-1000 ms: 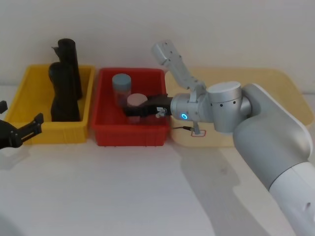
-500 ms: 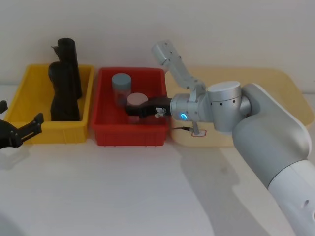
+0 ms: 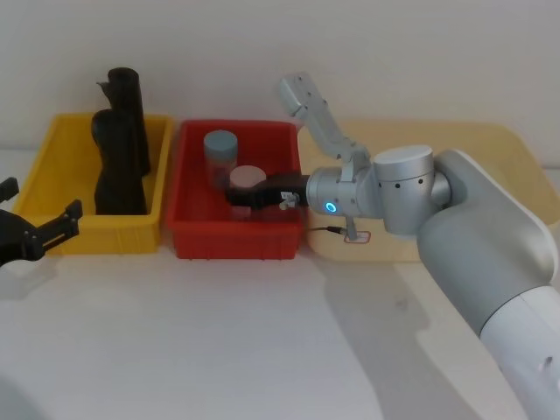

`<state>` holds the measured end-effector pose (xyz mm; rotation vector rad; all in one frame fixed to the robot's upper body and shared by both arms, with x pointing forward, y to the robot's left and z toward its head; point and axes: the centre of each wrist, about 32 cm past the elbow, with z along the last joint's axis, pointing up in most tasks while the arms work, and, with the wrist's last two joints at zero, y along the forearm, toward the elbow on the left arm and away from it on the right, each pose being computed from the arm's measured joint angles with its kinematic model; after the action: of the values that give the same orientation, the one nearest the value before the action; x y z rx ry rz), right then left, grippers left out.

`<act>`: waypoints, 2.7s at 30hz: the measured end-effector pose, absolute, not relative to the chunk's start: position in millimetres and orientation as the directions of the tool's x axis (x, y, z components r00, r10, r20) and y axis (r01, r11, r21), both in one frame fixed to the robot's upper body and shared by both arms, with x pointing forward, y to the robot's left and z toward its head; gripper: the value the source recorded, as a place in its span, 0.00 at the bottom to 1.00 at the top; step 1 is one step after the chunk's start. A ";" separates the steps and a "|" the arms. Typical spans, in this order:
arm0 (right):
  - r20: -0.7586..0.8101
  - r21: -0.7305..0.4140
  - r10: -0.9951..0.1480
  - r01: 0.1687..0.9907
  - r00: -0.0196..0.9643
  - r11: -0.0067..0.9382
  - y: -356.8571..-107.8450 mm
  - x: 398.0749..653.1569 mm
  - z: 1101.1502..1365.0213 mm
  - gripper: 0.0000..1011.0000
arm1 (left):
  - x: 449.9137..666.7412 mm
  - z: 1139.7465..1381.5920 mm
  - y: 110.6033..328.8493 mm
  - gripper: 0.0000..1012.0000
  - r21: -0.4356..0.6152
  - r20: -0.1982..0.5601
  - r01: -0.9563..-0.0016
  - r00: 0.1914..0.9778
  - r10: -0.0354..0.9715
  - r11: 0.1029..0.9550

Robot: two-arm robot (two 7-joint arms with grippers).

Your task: Pick up the garbage bag with the one hand and transfer it to the other hand.

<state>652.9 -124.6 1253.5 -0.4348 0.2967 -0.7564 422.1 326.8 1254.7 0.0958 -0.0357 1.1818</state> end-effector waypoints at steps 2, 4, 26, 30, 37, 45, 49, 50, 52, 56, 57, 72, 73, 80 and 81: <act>-0.104 -0.480 -0.714 0.593 0.693 0.646 -124.6 653.0 1253.6 0.66 | 422.1 1254.7 326.8 0.99 0.056 0.078 -0.925 0.379 0.922 0.376; -0.105 -0.480 -0.714 0.593 0.693 0.646 -124.6 653.1 1253.5 0.66 | 422.1 1254.7 326.8 0.99 0.056 0.078 -0.925 0.379 0.922 0.376; -0.108 -0.482 -0.713 0.591 0.693 0.647 -124.5 653.2 1253.3 0.66 | 422.1 1254.7 326.8 0.99 0.056 0.078 -0.925 0.379 0.922 0.376; -0.108 -0.482 -0.713 0.591 0.693 0.647 -124.5 653.2 1253.3 0.66 | 422.1 1254.7 326.8 0.99 0.056 0.078 -0.925 0.379 0.922 0.376; -0.107 -0.482 -0.713 0.591 0.693 0.647 -124.5 653.2 1253.3 0.66 | 422.1 1254.7 326.8 0.99 0.056 0.078 -0.925 0.379 0.922 0.376; -0.105 -0.479 -0.713 0.593 0.694 0.647 -124.6 652.5 1253.6 0.66 | 422.1 1254.7 326.8 0.99 0.056 0.078 -0.925 0.379 0.922 0.376; -0.099 -0.469 -0.714 0.600 0.693 0.648 -125.4 650.3 1254.6 0.66 | 422.1 1254.7 326.8 0.99 0.056 0.078 -0.925 0.379 0.922 0.376; -0.096 -0.465 -0.714 0.603 0.693 0.648 -125.7 649.9 1255.2 0.66 | 422.1 1254.7 326.8 0.99 0.056 0.078 -0.925 0.379 0.922 0.376; -0.087 -0.448 -0.715 0.614 0.694 0.650 -126.2 648.2 1258.0 0.66 | 422.1 1254.7 326.8 0.99 0.056 0.078 -0.925 0.379 0.922 0.376; -0.071 -0.415 -0.716 0.632 0.694 0.654 -127.7 644.9 1263.9 0.66 | 422.1 1254.7 326.8 0.99 0.056 0.078 -0.925 0.379 0.922 0.376; -0.068 -0.406 -0.717 0.637 0.694 0.655 -128.1 644.0 1265.0 0.66 | 422.1 1254.7 326.8 0.99 0.056 0.078 -0.925 0.379 0.922 0.376; 0.023 -0.225 -0.747 0.731 0.665 0.644 -141.8 626.4 1307.9 0.66 | 422.1 1254.7 326.8 0.99 0.056 0.078 -0.925 0.379 0.922 0.376; 0.028 -0.216 -0.749 0.735 0.662 0.642 -142.4 625.7 1310.4 0.66 | 422.1 1254.7 326.8 0.99 0.056 0.078 -0.925 0.379 0.922 0.376; 0.090 -0.141 -0.775 0.779 0.625 0.611 -146.3 619.1 1332.4 0.66 | 422.1 1254.7 326.8 0.99 0.056 0.078 -0.925 0.379 0.922 0.376; 0.097 -0.135 -0.779 0.783 0.620 0.606 -146.7 618.6 1334.5 0.66 | 422.1 1254.7 326.8 0.99 0.056 0.078 -0.925 0.379 0.922 0.376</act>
<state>618.6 -146.7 1334.5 -0.1707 -0.0290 -0.9032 422.1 326.8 1254.7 0.0958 -0.0357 1.1818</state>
